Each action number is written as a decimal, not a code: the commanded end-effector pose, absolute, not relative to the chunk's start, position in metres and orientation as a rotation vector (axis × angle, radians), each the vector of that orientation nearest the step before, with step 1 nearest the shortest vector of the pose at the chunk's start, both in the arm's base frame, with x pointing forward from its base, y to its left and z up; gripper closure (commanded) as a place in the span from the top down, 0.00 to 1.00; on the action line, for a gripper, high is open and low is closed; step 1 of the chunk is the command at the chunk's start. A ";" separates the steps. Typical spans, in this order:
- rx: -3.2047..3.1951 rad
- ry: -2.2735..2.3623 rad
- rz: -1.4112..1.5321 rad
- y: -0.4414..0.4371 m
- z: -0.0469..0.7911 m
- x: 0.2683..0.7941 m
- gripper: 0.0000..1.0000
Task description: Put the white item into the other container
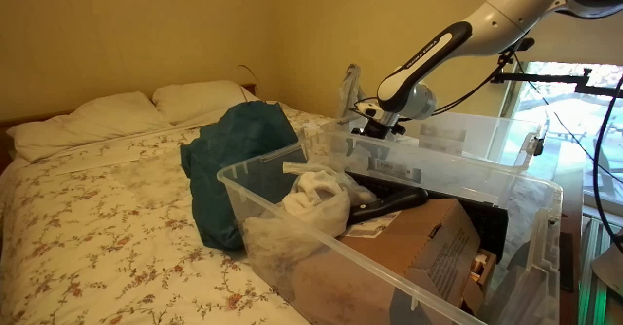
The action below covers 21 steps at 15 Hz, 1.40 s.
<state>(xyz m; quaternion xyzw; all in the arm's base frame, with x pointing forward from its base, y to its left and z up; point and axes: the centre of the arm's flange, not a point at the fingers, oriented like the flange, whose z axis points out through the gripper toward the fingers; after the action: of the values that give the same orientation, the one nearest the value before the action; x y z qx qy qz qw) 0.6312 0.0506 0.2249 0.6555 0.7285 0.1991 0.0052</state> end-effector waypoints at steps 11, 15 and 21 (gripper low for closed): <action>2.165 2.239 0.661 0.085 0.186 0.658 0.61; 2.172 2.229 0.625 0.084 0.183 0.658 0.26; 2.196 2.185 0.623 0.068 0.230 0.646 0.04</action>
<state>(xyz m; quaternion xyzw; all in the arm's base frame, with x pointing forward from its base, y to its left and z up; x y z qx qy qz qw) 0.6507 0.0813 0.1963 0.6881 0.6982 0.1974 -0.0089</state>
